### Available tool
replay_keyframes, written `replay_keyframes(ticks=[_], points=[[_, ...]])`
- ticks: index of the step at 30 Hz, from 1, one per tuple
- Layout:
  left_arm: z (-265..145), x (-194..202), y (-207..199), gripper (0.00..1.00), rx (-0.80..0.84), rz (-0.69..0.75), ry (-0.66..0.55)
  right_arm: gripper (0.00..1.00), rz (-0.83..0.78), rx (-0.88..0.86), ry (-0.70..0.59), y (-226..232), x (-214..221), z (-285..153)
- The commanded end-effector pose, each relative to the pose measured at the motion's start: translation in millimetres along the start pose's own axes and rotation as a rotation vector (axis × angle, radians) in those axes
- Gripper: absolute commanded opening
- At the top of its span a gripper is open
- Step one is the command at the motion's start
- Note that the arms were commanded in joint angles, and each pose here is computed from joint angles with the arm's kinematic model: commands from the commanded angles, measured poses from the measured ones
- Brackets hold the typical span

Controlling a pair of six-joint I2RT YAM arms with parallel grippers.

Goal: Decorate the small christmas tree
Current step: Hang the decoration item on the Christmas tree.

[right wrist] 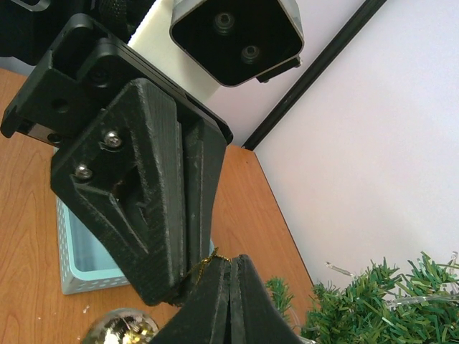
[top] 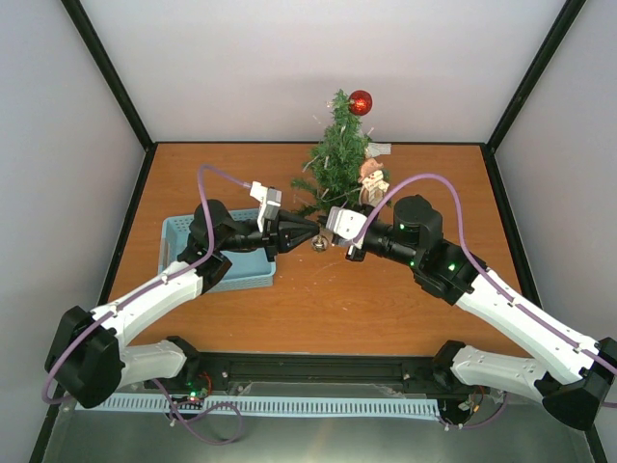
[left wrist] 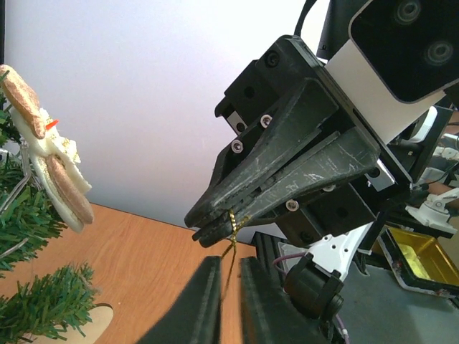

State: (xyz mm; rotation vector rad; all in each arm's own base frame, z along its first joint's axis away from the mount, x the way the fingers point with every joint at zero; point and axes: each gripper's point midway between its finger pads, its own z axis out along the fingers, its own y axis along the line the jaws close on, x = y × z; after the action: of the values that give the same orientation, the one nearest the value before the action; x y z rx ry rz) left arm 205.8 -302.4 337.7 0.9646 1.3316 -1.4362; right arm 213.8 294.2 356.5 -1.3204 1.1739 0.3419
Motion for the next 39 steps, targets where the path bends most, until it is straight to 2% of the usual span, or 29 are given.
replay_keyframes(ticks=[1, 8, 18, 26, 39], points=[[3.1, -9.2, -7.1, 0.01, 0.029, 0.076, -0.027, 0.03, 0.007, 0.027, -0.039, -7.7, -15.6, -4.1], [-0.6, -1.6, 1.6, 0.01, -0.038, 0.095, -0.012, 0.03, -0.012, 0.05, 0.056, -6.4, 7.8, -3.5], [3.8, 26.0, 31.5, 0.01, -0.12, 0.037, 0.057, 0.03, -0.036, 0.049, 0.208, 3.9, 52.1, 3.4], [5.0, 44.5, 35.3, 0.01, -0.106, 0.024, 0.115, 0.03, -0.043, 0.062, 0.257, 3.4, 69.6, 5.2], [5.0, 59.3, 61.1, 0.01, -0.204, 0.002, 0.161, 0.03, -0.047, 0.068, 0.331, 6.6, 92.9, 4.6]])
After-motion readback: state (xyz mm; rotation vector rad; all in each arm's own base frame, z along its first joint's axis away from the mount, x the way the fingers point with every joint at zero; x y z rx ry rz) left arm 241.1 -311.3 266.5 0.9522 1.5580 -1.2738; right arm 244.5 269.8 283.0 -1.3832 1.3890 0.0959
